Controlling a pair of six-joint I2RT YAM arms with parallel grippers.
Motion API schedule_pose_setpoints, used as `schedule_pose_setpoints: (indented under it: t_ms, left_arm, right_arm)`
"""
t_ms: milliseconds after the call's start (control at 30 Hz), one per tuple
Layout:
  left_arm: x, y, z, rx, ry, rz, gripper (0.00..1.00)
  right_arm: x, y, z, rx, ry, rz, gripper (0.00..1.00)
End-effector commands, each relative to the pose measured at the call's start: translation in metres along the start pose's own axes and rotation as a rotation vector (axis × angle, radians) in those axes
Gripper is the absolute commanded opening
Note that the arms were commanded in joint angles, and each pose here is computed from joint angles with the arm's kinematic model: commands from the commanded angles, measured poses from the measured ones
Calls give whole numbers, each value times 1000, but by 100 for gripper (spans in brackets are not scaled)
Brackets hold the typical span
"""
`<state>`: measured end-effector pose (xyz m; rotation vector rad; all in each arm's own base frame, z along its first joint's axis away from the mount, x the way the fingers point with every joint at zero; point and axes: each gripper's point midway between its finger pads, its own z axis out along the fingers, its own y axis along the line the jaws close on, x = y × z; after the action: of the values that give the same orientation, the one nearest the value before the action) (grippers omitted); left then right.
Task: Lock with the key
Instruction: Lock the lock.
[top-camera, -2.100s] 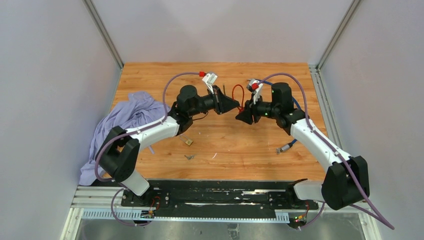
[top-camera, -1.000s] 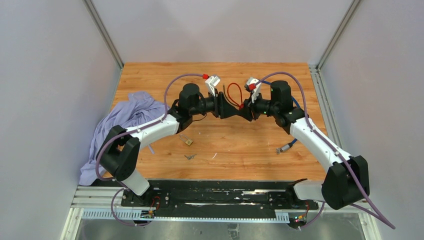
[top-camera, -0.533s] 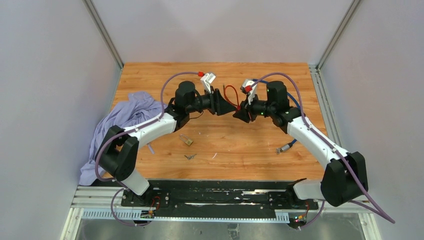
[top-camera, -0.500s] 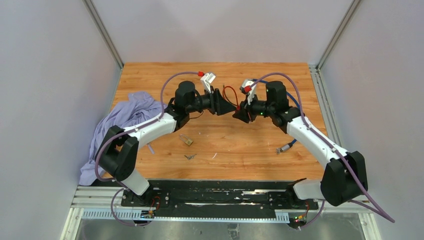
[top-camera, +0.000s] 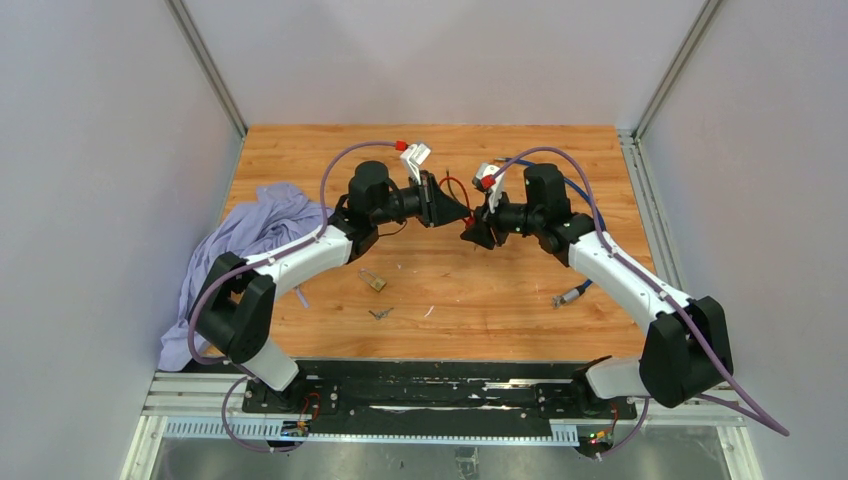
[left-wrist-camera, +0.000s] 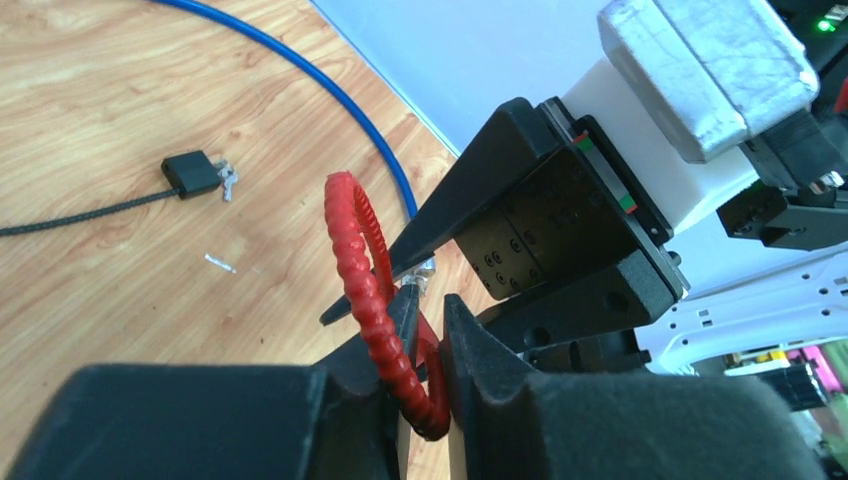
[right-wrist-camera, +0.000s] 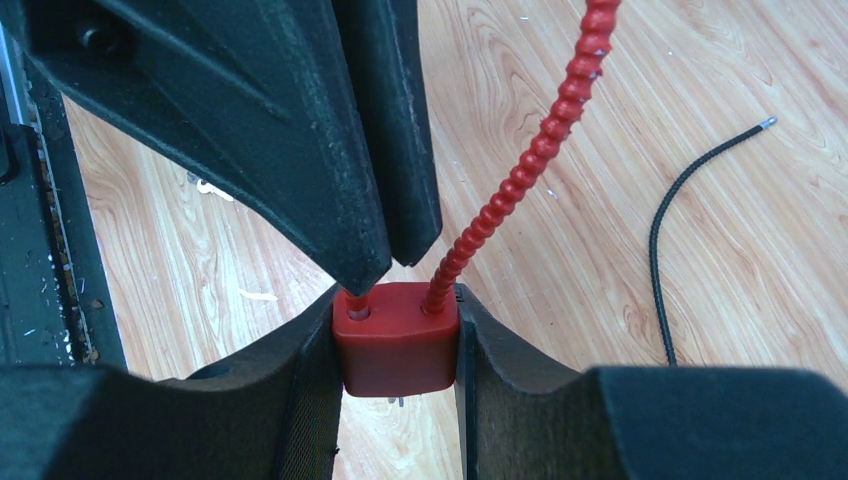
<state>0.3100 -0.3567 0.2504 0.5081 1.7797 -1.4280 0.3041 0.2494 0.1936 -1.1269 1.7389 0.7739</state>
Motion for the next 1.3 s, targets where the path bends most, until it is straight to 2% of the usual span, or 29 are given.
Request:
schedule_pose_setpoints:
  t_ms: [0,167,333,433,600,700,1267]
  left_arm:
    - [-18,-15,-1,45,-38,42,14]
    - [-10,-17,4,56,-22,30,3]
    - [0,-15,10,55,-1,12,0]
    - [-1,-12,9,37,-11,0,8]
    - [1,-4,9,-5,-9,-68,28]
    - [3,-2,11,-9,-4,-87,35]
    - [11,5,14,-37,22,-159,39]
  right_arm:
    - [-24,5,-3,-17,-46,-45,1]
    - [-28,7,-2,-11,-46,-50,1]
    - [-29,9,0,-4,-42,-60,1]
    - [-27,5,-1,20,-32,-71,1]
    - [-27,-1,-3,58,-23,-79,1]
    - [-24,-2,-1,57,-16,-72,1]
    - [-23,-8,1,108,15,-93,1]
